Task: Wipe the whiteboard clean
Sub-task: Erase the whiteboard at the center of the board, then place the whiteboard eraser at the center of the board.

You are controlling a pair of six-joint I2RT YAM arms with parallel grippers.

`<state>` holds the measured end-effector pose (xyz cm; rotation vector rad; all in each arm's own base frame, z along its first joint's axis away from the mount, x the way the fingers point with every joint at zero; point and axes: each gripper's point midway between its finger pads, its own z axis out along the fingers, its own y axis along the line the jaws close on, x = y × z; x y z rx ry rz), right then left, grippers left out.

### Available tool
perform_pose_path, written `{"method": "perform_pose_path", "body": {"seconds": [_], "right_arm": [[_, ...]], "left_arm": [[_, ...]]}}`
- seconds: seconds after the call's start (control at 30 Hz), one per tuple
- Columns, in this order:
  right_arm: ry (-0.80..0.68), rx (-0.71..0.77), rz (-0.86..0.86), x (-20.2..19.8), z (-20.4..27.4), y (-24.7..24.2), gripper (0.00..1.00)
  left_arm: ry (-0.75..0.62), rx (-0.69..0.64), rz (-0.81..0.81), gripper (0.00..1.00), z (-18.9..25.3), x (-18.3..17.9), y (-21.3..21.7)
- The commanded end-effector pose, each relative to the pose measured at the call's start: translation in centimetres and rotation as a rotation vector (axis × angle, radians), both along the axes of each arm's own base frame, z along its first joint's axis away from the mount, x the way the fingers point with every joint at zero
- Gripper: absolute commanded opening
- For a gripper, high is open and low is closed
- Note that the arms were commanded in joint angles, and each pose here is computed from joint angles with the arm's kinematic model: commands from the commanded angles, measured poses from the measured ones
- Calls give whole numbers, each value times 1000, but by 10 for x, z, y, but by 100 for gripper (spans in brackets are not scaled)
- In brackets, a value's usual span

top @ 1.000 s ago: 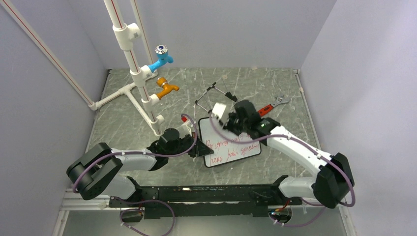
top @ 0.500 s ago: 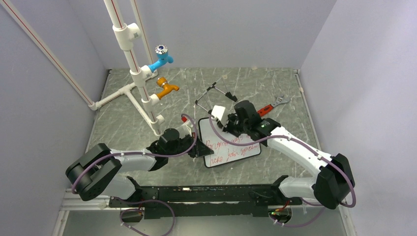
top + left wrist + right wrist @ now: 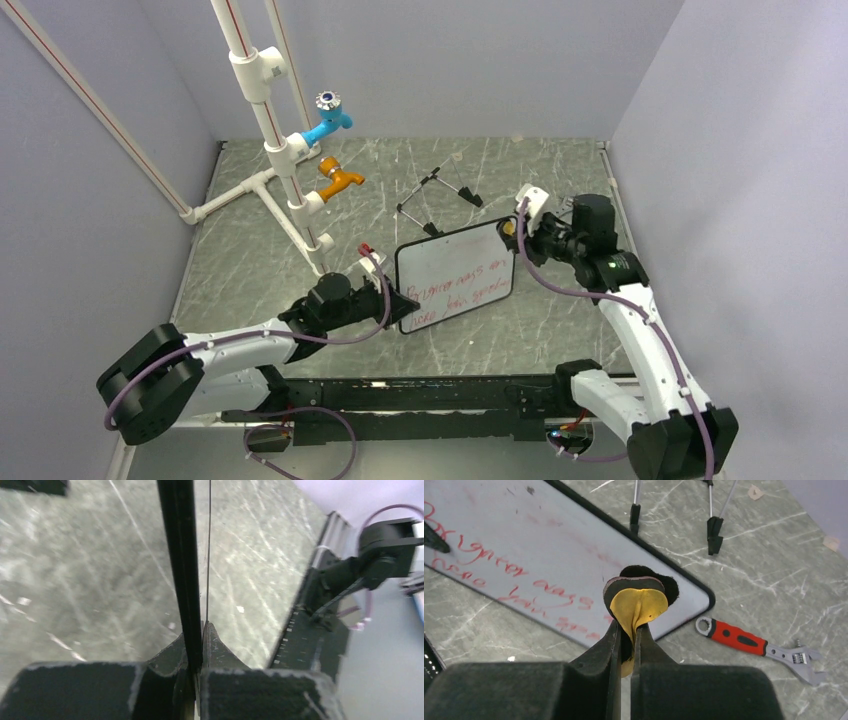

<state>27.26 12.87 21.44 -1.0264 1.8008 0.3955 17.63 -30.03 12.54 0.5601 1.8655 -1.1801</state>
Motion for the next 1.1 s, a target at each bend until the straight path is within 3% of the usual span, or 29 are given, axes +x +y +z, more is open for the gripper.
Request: {"method": "perform_pose_path", "body": {"seconds": [0.0, 0.23, 0.5, 0.8, 1.07], "right_arm": [[24, 89, 44, -14, 17, -3, 0], [58, 101, -169, 8, 7, -45, 0], [98, 119, -189, 10, -2, -49, 0], [119, 122, -172, 8, -7, -47, 0], [125, 120, -166, 7, -9, -46, 0]], "left_arm": [[-320, 119, 103, 0, 4, 33, 21], [-411, 204, 94, 0, -24, 36, 29], [-442, 267, 66, 1, -61, 31, 24], [-456, 204, 91, 25, -66, 31, 21], [-536, 163, 122, 31, -27, 35, 18]]}}
